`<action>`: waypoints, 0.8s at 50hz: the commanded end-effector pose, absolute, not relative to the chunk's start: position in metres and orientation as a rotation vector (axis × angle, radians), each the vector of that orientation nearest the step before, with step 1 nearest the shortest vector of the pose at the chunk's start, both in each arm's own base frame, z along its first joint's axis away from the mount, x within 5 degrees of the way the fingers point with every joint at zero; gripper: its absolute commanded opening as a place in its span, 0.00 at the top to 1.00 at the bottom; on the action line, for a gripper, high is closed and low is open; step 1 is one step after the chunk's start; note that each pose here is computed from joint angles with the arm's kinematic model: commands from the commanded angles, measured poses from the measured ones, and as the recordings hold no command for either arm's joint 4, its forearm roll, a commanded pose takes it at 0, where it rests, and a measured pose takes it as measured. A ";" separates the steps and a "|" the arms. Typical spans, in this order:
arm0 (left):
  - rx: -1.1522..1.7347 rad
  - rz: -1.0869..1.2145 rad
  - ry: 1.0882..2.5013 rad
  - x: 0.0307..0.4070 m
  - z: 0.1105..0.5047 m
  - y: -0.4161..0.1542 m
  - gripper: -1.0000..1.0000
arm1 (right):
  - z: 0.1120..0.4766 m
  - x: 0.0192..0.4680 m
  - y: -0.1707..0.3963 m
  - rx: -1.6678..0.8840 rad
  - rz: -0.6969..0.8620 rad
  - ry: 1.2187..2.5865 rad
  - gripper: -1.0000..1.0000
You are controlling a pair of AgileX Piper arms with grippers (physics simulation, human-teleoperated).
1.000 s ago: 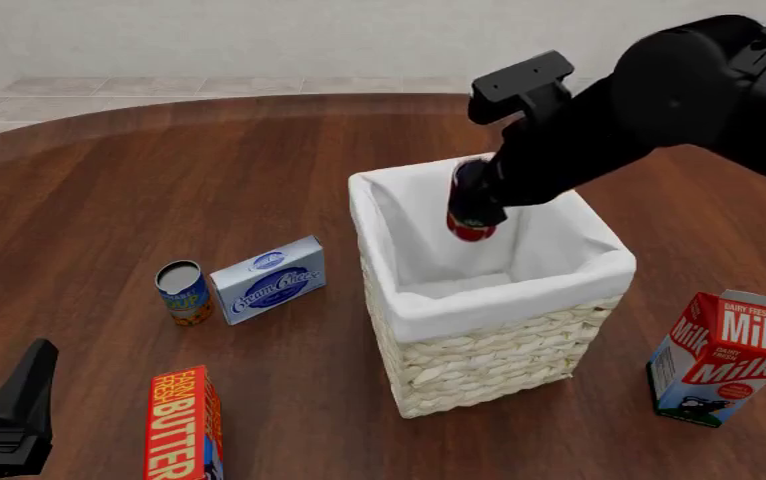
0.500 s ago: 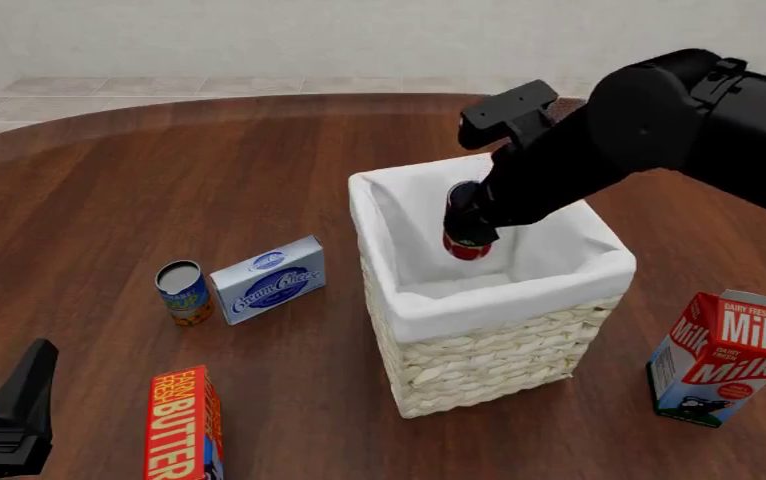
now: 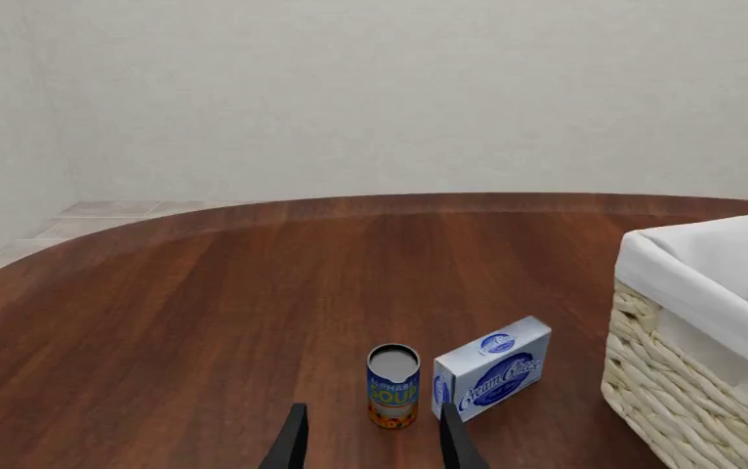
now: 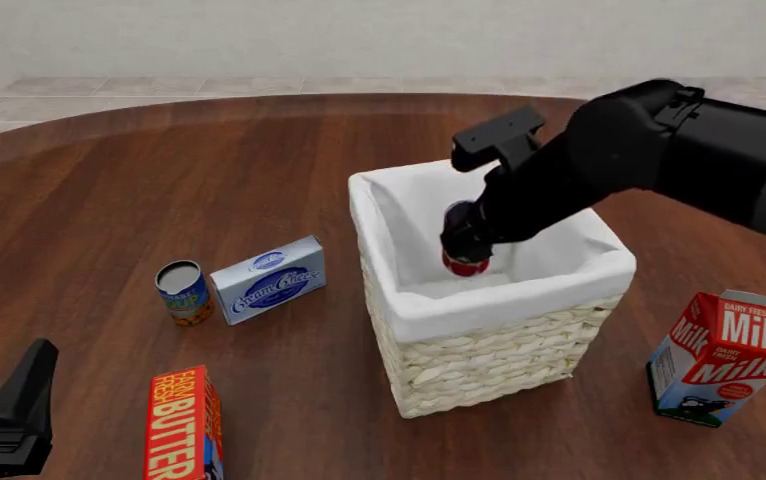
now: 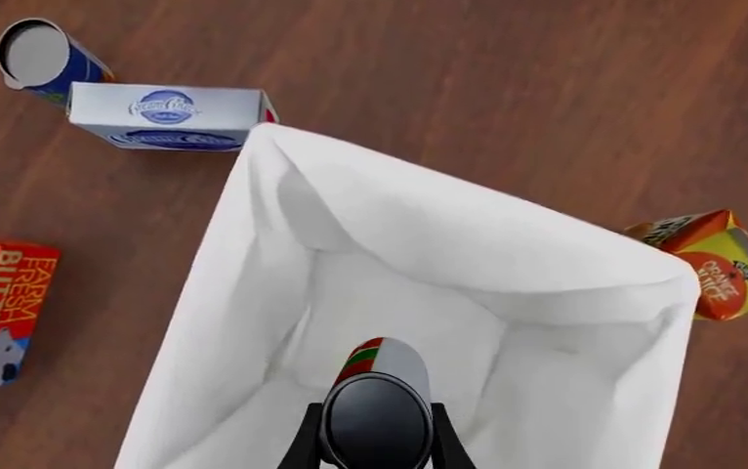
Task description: Pick up the tomato sauce, and put it in the basket.
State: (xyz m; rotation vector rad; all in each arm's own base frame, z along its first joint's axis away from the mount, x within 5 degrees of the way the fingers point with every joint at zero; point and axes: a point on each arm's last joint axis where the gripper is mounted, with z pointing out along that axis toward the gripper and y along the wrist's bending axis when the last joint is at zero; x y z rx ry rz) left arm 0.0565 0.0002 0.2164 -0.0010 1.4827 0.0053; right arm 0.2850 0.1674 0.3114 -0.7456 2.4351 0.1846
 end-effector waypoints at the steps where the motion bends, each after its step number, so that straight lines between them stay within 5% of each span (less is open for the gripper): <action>1: -0.001 0.007 1.482 0.056 0.215 0.000 0.00 | 0.302 0.286 0.169 -0.716 0.192 2.464 1.00; 40: -0.001 0.006 1.483 0.056 0.215 0.000 0.00 | 0.284 0.293 0.167 -0.718 0.175 2.500 1.00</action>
